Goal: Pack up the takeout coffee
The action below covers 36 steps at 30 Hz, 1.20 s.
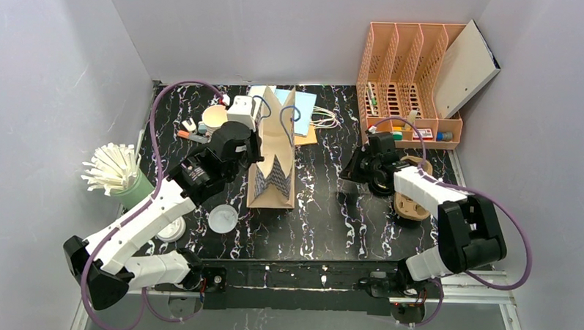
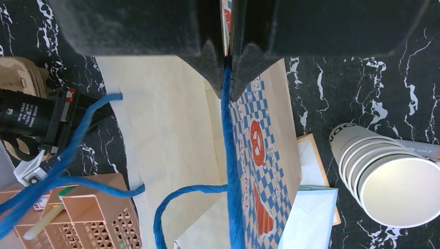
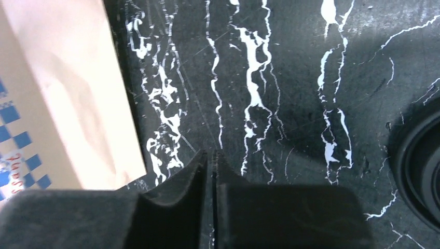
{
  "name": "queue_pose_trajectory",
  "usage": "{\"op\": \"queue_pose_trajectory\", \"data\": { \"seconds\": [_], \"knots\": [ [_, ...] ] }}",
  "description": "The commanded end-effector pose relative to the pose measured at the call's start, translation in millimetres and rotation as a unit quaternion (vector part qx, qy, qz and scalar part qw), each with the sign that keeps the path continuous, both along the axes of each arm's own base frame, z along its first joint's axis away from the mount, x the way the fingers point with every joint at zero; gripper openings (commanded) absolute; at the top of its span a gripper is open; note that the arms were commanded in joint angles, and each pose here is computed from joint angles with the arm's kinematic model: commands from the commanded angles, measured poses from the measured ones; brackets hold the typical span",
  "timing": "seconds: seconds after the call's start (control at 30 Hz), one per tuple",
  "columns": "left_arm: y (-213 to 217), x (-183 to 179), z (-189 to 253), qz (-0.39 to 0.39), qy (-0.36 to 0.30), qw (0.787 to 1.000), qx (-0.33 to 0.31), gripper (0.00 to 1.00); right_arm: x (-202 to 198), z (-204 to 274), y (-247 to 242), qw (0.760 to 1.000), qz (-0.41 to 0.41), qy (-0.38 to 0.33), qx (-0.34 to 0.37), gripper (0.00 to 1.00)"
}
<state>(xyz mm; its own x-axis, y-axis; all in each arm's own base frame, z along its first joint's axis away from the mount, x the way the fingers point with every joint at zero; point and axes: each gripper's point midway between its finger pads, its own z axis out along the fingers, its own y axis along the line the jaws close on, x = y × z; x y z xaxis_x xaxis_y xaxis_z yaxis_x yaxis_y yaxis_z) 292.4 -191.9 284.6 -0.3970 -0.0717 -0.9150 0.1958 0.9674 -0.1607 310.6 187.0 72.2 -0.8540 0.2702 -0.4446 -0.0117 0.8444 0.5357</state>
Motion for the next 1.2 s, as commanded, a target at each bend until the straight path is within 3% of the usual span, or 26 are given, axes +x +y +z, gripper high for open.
{"op": "queue_pose_trajectory", "data": {
  "seconds": [0.0,0.27,0.43,0.5,0.83,1.17],
  "knots": [
    [-5,0,24,-0.015,-0.015,1.000,-0.013,0.00,8,53,8,0.996,0.038,-0.077,0.023,0.22],
    [-15,2,32,-0.028,-0.012,0.999,-0.027,0.00,0,142,19,0.984,0.079,-0.153,0.048,0.58],
    [-19,3,33,-0.029,-0.007,0.999,-0.039,0.00,-15,196,33,0.972,0.097,-0.202,0.070,0.90],
    [-20,4,34,-0.026,-0.007,0.999,-0.042,0.00,-22,213,36,0.968,0.097,-0.218,0.081,0.97],
    [-23,4,42,-0.029,-0.008,0.998,-0.056,0.00,-21,271,24,0.960,0.061,-0.261,0.080,0.98],
    [-13,2,69,-0.020,-0.029,0.998,-0.052,0.00,-9,297,-2,0.953,-0.008,-0.301,0.042,0.98]
  ]
}}
